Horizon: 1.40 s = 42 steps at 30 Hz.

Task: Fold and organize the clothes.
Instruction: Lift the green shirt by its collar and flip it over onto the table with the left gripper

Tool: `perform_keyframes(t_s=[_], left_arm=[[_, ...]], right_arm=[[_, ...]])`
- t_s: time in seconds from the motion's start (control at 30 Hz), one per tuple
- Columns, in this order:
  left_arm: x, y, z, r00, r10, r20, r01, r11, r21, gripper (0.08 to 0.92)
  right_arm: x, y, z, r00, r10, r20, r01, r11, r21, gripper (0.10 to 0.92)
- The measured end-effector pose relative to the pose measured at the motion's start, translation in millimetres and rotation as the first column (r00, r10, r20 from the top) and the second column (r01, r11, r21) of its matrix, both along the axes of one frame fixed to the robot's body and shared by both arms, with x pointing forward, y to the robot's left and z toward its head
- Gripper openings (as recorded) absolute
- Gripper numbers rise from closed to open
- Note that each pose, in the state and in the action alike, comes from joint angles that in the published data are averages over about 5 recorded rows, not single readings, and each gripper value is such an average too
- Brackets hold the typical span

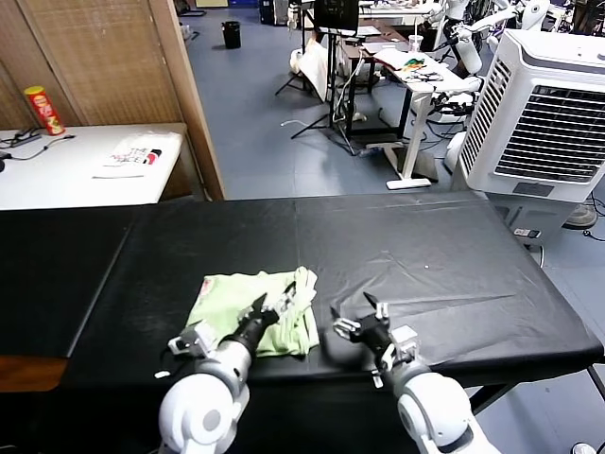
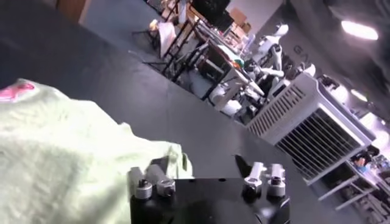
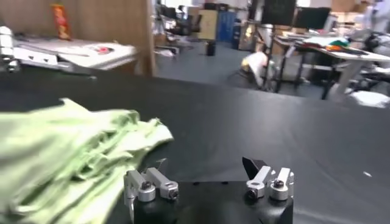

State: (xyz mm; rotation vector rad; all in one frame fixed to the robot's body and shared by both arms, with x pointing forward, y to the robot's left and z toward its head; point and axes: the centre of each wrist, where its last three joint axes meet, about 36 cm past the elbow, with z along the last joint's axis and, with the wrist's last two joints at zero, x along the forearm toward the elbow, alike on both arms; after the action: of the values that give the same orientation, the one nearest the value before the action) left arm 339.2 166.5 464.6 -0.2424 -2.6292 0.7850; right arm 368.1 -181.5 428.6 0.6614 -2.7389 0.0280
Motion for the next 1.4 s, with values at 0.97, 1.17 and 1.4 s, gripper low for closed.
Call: perform_keyframes(t_s=[0.97, 1.17, 1.4], left_arm=[[0.7, 99.8, -64.1, 0.9751, 0.214, 0.060, -0.222, 0.945, 0.239, 0.798], [1.8, 105.8, -76.3, 0.9678, 0.251, 0.022, -0.251, 0.958, 0.140, 0.798], [2.3, 114.3, -85.4, 0.9641, 0.265, -0.018, -0.264, 0.964, 0.041, 0.692]], right_arm=[[18.8, 51.2, -16.5, 0.996, 0.020, 0.085, -0.009, 0.993, -0.120, 0.798], [8.6, 47.8, -5.8, 0.995, 0.025, 0.101, -0.018, 0.997, -0.077, 0.798], [3.8, 48.0, -4.0, 0.994, 0.022, 0.105, -0.016, 0.998, -0.061, 0.798]])
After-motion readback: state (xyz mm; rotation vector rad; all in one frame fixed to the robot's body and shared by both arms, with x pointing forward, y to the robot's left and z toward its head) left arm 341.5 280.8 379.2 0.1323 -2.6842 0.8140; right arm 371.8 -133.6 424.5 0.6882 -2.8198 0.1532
